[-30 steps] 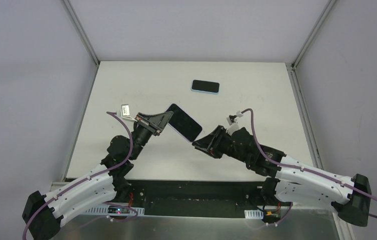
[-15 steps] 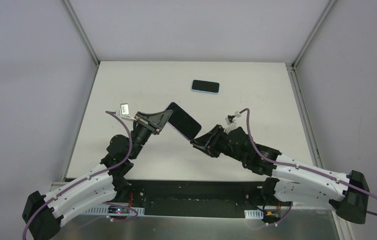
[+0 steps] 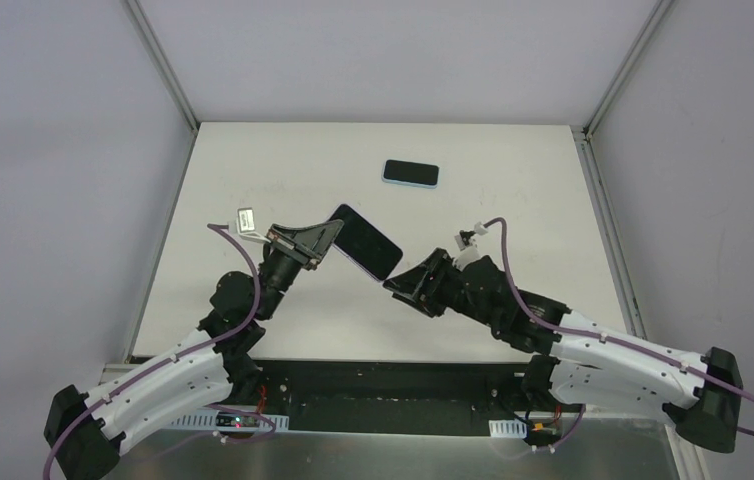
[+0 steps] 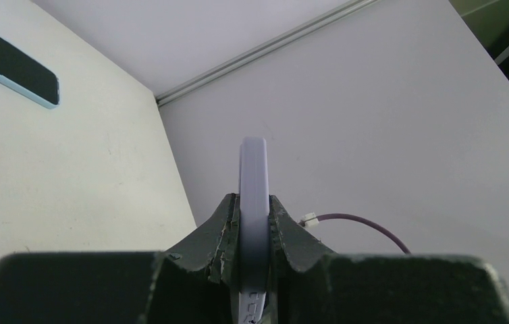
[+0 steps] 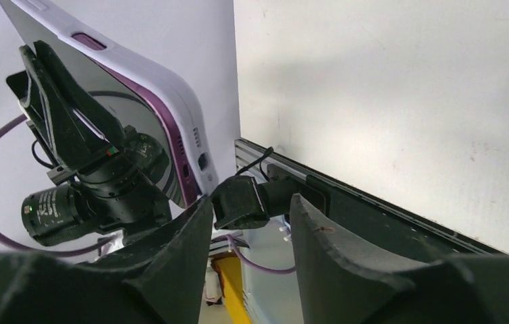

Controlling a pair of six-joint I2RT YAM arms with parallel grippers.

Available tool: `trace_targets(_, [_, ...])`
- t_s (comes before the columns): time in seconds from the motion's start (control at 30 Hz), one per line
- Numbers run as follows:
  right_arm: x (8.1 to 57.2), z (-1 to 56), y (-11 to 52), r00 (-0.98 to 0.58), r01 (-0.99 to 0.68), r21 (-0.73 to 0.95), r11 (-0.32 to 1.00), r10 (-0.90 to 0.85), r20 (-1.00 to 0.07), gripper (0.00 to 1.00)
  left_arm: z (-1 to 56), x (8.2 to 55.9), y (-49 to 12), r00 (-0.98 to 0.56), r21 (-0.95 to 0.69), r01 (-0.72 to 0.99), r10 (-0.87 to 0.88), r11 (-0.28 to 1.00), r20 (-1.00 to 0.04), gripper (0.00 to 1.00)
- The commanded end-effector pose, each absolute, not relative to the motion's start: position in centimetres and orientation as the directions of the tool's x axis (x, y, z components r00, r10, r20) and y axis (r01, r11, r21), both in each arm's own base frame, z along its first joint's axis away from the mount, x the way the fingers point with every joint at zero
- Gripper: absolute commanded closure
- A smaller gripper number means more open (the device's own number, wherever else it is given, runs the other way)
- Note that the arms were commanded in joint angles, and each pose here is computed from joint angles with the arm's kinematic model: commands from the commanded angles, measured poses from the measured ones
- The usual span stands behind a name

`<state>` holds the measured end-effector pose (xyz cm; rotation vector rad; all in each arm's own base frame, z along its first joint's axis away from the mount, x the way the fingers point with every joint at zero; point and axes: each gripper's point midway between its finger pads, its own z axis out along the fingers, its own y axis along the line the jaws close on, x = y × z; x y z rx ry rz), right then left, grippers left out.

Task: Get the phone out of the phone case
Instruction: Remove the phone case from the phone.

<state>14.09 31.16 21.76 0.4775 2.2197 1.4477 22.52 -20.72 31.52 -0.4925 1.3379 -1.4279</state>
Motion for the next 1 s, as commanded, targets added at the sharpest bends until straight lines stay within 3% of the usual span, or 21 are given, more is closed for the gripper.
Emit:
trace_targets(0.0, [13.5,22.9,28.6,-0.827,-0.054,0.884,0.465,0.475,-0.3,0.5,37.8,19.9,-19.7,-0.354,-0.843,0.538,-0.901,0.023,-0.251,1.0])
trace_targets(0.23, [13.8,24.2,24.1,-0.741,-0.121,0.854,0.505,0.527,-0.417,0.48,37.3,19.9,-19.9,-0.373,-0.851,0.524,-0.895,0.014,-0.244,1.0])
trace_targets(0.63, [13.8,26.8,24.7,-0.736,-0.155,0.886,0.436,0.548,-0.398,0.48,37.6,19.1,-22.7,-0.524,-0.868,0.491,-0.82,-0.07,-0.23,1.0])
trace_targets(0.97, [14.0,26.3,24.2,-0.725,-0.137,0.889,0.436,0.568,-0.39,0.49,37.6,19.1,-22.9,-0.533,-0.871,0.486,-0.815,-0.076,-0.227,1.0])
